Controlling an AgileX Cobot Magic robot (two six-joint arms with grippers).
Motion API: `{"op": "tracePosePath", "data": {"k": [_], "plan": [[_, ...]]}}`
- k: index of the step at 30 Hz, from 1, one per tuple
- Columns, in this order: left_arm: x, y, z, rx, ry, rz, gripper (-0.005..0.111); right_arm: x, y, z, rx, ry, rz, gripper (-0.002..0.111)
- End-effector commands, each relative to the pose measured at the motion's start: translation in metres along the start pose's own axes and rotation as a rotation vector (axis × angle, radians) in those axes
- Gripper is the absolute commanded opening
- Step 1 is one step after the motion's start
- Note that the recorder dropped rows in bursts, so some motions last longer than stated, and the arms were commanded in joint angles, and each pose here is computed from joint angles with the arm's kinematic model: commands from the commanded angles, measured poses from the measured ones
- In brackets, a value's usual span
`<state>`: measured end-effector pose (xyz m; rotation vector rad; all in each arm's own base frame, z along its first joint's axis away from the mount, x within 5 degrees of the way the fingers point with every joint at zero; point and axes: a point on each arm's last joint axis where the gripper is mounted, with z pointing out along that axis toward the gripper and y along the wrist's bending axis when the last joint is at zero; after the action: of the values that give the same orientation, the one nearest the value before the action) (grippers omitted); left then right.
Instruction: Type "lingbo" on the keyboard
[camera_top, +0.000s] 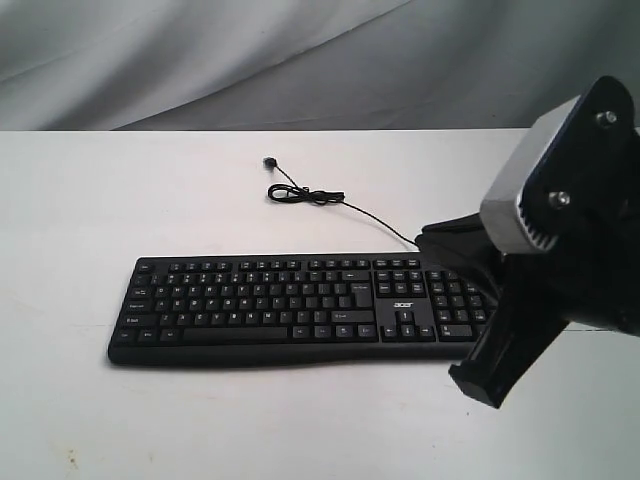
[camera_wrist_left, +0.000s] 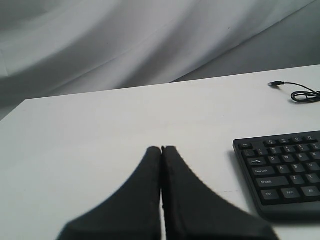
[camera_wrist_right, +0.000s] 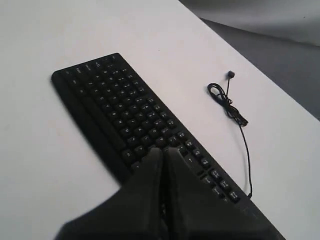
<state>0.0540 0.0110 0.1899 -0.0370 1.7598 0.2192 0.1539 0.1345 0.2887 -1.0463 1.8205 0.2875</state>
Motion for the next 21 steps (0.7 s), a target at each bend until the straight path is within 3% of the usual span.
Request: {"op": "tracePosePath", "data": {"k": [1,10,21], "plan": [[0.000,-0.001,0.000,0.008,-0.011,-0.005,0.000,0.003,0.000,-0.002,-0.005,0.011,0.025,0.000],[0.000,-0.001,0.000,0.008,-0.011,-0.005,0.000,0.000,-0.006,-0.012,0.038,-0.030,0.030,0.000],[0.000,-0.001,0.000,0.008,-0.011,-0.005,0.000,0.011,-0.039,-0.102,0.433,-0.160,0.066,0.000]]}}
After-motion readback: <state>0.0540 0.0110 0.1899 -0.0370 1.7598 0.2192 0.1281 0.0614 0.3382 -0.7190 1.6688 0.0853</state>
